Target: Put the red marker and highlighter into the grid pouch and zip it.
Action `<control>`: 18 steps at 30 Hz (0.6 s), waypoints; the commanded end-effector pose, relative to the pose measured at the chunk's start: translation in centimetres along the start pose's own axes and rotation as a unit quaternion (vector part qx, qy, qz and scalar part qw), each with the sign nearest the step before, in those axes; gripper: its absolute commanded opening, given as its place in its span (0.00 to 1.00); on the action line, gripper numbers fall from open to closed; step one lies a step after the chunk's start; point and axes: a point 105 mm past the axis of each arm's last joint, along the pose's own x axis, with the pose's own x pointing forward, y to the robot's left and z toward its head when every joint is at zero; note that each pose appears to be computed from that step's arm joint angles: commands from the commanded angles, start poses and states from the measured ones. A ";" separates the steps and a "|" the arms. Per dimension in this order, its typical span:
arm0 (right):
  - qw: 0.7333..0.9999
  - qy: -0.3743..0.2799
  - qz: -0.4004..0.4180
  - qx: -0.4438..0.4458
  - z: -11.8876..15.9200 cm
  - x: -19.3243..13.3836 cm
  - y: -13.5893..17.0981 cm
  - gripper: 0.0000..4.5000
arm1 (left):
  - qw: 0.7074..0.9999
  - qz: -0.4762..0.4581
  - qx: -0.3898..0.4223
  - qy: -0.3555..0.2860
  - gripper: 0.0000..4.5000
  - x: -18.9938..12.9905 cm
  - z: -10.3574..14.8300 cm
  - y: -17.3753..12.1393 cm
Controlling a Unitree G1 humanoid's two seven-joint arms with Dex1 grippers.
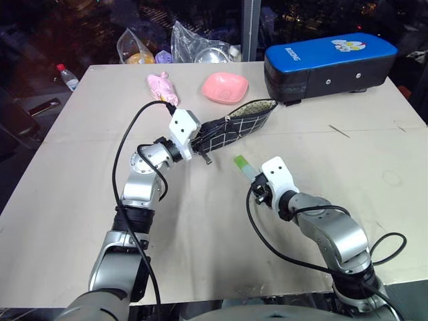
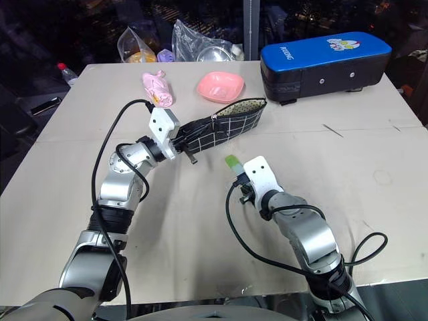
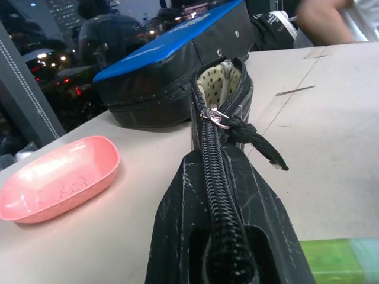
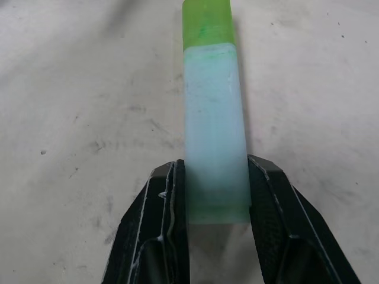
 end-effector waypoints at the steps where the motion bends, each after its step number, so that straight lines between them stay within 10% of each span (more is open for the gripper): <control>1: 0.999 -0.007 -0.046 0.003 0.3 -1.7 -2.6 0.17 | 0.999 0.002 0.025 -0.020 0.00 0.1 1.5 0.2; 9: 0.972 -0.071 -0.055 -0.216 6.3 -7.8 -8.8 0.17 | 0.999 -0.043 0.027 -0.017 0.00 0.4 1.2 -1.4; 18: 0.851 -0.038 -0.028 -0.524 11.1 -9.9 -10.9 0.17 | 0.992 -0.115 0.053 -0.025 0.00 1.7 1.1 -4.3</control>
